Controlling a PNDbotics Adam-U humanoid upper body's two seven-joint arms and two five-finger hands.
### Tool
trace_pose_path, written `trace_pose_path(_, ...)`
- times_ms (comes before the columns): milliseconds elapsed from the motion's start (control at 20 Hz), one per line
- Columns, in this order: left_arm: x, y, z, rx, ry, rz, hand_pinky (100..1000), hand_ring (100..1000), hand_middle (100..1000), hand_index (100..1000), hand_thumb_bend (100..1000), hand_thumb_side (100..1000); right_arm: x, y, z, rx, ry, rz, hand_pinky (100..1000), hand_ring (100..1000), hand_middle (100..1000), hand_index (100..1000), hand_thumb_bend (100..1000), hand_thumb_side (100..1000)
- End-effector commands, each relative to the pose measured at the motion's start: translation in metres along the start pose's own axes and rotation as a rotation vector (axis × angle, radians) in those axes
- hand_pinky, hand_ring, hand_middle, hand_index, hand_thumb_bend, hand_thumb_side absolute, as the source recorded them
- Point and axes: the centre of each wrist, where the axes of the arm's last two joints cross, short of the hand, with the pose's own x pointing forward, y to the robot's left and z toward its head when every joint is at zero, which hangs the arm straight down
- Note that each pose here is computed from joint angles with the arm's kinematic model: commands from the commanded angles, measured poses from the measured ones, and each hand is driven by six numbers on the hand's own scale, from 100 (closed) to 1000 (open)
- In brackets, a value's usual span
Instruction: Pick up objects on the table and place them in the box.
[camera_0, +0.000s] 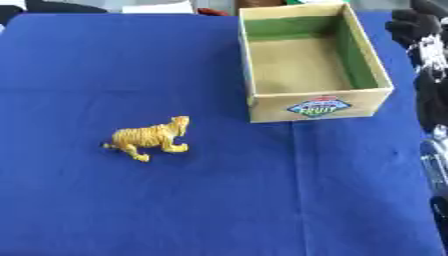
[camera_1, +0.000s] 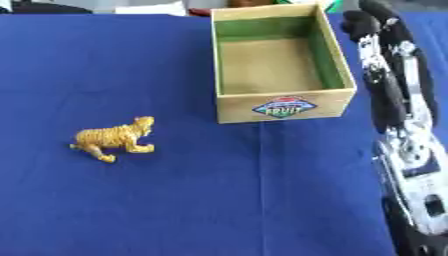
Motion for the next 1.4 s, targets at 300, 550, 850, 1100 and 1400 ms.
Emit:
trace_pose_path(300,0.001,0.032,-0.023,-0.256,-0.071,-0.293,531,576,578,810,100,733,0.008,-0.006,-0.005,0.011,-0.033,0.050,908,820,765,894,100,741)
trace_pose_path(550,-0.005,0.041,-0.024,-0.459,-0.056,-0.461,572,639,648,855,124,802,0.007,-0.007,-0.003,0.014,-0.029,0.059,908,820,765,893,100,741)
trace_pose_path(850,-0.008,0.030,-0.027,-0.724,-0.077,-0.619,613,725,718,876,285,938,0.007,-0.007,-0.003,0.025,-0.027,0.063,908,820,765,892,100,743)
trace_pose_path(1100,0.001,0.016,-0.038,-0.891,-0.154,-0.738,630,754,751,885,511,943,0.009,-0.005,-0.005,0.032,-0.038,0.053,907,819,764,890,100,749)
trace_pose_path(1400,0.016,-0.002,-0.034,-1.028,-0.140,-0.748,644,774,775,901,783,978,0.009,-0.004,-0.005,0.041,-0.040,0.047,907,820,764,890,100,748)
